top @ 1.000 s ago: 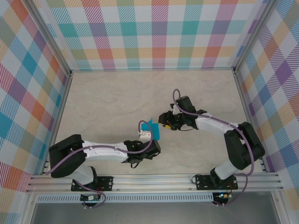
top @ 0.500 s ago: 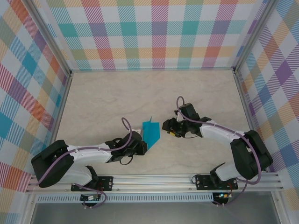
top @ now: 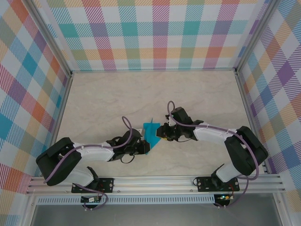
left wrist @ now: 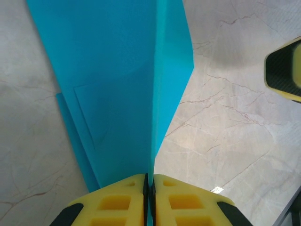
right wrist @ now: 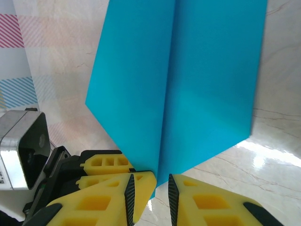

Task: Fold a paper plane with a square sheet of paper (pick it up from the middle)
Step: Fourth fold the wing at the center of the table.

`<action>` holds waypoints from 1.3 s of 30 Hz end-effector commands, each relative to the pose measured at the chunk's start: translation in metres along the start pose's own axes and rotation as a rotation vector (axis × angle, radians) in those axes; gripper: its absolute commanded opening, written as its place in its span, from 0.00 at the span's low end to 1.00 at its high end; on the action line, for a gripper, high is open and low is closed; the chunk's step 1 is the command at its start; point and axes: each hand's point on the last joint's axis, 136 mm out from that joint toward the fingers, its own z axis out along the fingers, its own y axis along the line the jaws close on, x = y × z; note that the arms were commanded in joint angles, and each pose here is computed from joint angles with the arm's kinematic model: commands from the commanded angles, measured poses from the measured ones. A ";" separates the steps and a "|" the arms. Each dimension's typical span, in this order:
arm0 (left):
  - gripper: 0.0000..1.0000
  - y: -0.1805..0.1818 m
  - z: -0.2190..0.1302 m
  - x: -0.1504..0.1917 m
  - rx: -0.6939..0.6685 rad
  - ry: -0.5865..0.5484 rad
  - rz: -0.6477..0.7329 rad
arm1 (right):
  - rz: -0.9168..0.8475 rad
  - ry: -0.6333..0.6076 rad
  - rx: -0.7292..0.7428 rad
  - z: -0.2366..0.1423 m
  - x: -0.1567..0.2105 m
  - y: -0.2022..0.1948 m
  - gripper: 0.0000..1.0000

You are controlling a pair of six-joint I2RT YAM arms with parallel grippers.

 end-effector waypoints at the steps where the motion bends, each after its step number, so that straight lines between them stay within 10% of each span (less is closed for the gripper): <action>1: 0.12 0.004 -0.006 0.001 0.015 0.001 -0.020 | -0.026 0.001 -0.054 0.004 -0.004 0.021 0.27; 28: 0.15 0.004 -0.006 -0.004 0.034 0.016 -0.029 | -0.047 0.050 -0.084 0.031 0.013 0.041 0.21; 39: 0.36 0.002 -0.022 -0.015 0.017 -0.052 0.005 | -0.001 0.063 -0.012 0.040 0.013 0.023 0.24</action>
